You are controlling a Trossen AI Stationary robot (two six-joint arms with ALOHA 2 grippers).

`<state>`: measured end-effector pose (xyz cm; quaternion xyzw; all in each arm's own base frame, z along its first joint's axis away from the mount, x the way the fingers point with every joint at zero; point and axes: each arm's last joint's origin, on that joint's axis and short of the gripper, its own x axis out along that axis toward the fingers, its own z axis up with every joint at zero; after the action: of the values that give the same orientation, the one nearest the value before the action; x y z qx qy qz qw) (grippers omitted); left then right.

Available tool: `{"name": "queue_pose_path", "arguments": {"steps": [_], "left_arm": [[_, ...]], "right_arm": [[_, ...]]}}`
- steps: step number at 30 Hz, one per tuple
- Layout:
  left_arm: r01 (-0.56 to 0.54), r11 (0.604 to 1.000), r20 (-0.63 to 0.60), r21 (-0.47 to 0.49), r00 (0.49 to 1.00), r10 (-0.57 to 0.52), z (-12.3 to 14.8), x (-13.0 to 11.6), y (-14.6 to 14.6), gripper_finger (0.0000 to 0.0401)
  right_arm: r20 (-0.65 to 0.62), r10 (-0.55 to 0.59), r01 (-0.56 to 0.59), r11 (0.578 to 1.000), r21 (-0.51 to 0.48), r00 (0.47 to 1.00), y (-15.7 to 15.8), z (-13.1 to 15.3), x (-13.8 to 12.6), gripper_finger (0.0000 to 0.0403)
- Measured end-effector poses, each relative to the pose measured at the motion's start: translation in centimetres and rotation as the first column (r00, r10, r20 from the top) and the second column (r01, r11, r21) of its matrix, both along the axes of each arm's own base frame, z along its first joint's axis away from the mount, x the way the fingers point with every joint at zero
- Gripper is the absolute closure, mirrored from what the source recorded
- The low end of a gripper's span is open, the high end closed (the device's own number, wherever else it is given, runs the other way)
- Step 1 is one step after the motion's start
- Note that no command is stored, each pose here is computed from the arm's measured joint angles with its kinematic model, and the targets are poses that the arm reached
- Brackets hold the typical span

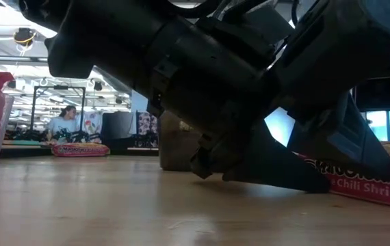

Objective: Sort Maruchan noodles
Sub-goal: Put the green noodle pack into the white bin

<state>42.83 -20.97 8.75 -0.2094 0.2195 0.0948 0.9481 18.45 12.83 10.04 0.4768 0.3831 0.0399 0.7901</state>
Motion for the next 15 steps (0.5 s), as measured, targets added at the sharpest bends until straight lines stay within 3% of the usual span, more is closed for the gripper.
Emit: {"name": "queue_pose_path", "arguments": {"steps": [7, 15], "left_arm": [[0.0, 1.0, -0.001, 0.005, 1.0, 0.0, 0.0, 0.0, 0.1, 0.017], [0.002, 1.0, -0.003, 0.01, 1.0, -0.002, 0.0, 0.0, 0.1, 0.017]], "right_arm": [[0.04, 0.024, -0.023, 0.999, -0.03, 0.999, 1.3, 0.2, 1.8, 0.015], [0.178, 0.036, -0.018, 0.995, -0.101, 0.983, 2.5, 2.2, 3.9, 0.015]]}}
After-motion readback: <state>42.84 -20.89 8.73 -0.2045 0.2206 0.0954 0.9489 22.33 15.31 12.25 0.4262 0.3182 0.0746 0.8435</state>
